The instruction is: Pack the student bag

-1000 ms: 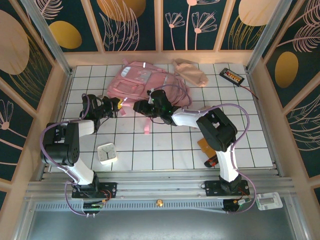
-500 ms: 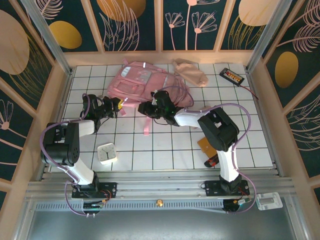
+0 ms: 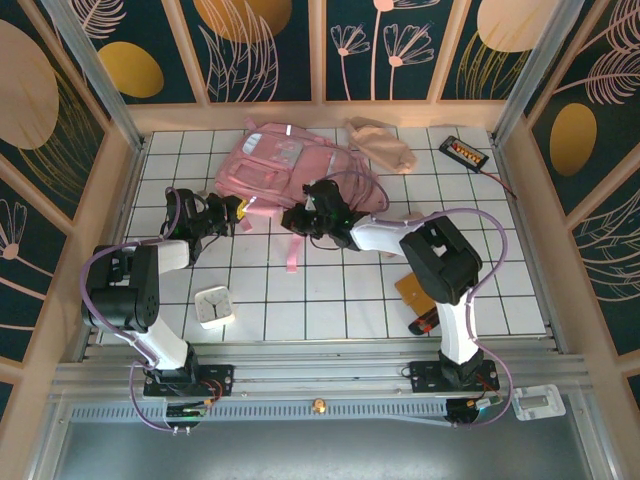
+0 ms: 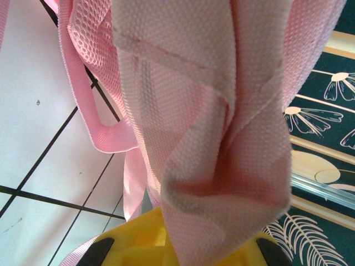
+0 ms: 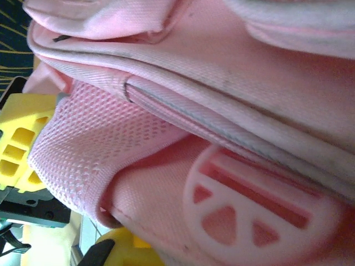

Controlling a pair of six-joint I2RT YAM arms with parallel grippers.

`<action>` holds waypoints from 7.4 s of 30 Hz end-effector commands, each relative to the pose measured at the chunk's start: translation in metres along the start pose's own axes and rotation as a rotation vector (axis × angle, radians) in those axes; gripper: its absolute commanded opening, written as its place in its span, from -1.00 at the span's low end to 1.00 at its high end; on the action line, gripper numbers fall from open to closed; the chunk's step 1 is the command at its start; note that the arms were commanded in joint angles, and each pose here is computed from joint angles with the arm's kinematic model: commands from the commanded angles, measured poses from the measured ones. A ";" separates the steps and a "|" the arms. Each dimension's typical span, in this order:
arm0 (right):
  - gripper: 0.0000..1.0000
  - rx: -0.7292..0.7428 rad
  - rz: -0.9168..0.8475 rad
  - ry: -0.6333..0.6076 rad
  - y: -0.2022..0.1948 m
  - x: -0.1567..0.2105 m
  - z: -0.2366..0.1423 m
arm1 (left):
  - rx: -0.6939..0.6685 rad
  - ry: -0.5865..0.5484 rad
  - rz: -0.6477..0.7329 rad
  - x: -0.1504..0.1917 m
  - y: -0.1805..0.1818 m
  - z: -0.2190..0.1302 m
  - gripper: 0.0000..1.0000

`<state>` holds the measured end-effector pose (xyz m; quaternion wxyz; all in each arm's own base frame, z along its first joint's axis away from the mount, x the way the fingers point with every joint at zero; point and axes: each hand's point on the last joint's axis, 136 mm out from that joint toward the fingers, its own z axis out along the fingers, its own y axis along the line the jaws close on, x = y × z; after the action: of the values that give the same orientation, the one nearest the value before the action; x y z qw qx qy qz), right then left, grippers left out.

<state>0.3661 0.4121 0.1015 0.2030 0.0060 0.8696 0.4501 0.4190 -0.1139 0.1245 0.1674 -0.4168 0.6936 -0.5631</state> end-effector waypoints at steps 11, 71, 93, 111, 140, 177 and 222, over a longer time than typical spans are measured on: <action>-1.00 0.415 0.077 0.007 -0.077 -0.001 -0.095 | -0.024 -0.029 0.180 -0.037 -0.030 -0.021 -1.00; -1.00 0.125 -0.249 0.315 0.004 0.003 -0.055 | -0.154 0.153 0.035 0.101 0.023 0.056 0.52; -1.00 0.342 -0.161 0.256 -0.051 -0.012 -0.082 | -0.324 0.210 0.134 0.099 0.069 0.047 -1.00; -1.00 0.379 -0.177 0.161 -0.090 -0.075 -0.113 | -0.525 0.194 0.544 0.059 0.053 -0.015 -1.00; -1.00 0.014 -0.317 0.388 0.046 0.017 0.006 | -0.226 0.030 0.200 0.027 -0.001 -0.024 0.97; -1.00 0.258 -0.235 0.276 -0.050 -0.025 -0.076 | -0.470 0.044 0.255 0.029 0.067 0.013 -0.89; -1.00 0.372 -0.387 -0.076 -0.136 -0.176 -0.103 | -0.711 0.101 0.650 0.002 0.054 -0.068 -0.12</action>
<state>0.4680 0.2608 0.0614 0.2033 -0.1424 0.9291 0.2741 0.3497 -0.1074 0.0941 0.1379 -0.1627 0.9297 -0.3004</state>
